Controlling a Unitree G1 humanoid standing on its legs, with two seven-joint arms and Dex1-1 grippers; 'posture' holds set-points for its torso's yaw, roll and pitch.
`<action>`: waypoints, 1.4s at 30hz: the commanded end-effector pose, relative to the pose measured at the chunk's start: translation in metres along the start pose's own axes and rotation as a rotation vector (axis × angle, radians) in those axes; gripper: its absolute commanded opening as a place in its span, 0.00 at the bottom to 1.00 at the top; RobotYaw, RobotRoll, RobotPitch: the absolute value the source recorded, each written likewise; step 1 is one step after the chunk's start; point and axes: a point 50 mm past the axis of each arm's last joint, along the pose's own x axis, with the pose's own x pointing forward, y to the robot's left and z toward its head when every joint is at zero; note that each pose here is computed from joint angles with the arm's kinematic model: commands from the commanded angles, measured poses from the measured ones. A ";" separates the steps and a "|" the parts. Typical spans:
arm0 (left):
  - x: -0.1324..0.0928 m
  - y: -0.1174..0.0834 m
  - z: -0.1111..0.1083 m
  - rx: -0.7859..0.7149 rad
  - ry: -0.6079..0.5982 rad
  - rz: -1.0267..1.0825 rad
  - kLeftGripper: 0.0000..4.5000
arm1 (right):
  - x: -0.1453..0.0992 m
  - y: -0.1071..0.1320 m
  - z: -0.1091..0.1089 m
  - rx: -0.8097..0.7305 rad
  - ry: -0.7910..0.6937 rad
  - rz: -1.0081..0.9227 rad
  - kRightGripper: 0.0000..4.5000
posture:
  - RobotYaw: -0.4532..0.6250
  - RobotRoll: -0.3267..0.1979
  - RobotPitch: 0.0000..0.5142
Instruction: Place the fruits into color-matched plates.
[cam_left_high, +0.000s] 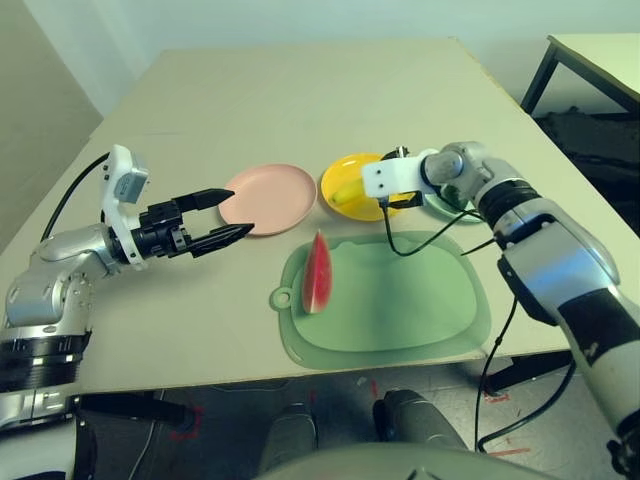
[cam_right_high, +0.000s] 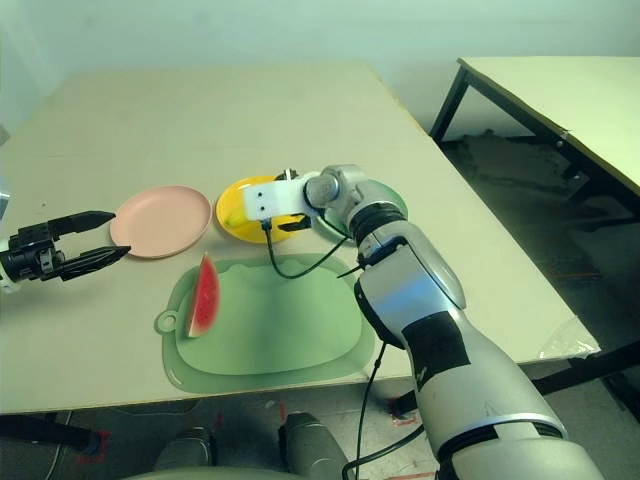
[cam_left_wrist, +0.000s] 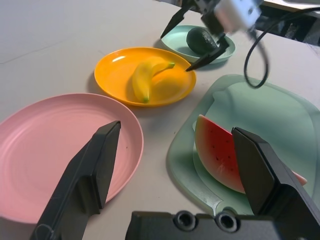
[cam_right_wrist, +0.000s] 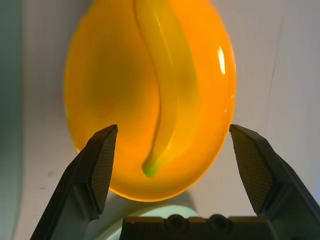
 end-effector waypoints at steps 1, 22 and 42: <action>0.000 0.003 -0.001 0.045 0.019 0.011 1.00 | -0.024 -0.011 -0.003 0.167 -0.160 -0.046 1.00 | 0.38 0.62 0.11; 0.029 0.020 0.018 0.415 0.143 -0.164 1.00 | -0.096 0.153 -0.056 0.810 -0.665 0.012 1.00 | 0.32 0.62 0.10; 0.119 -0.014 0.030 0.970 0.332 -0.900 1.00 | -0.089 0.178 -0.079 0.858 -0.650 -0.059 1.00 | 0.26 0.62 0.06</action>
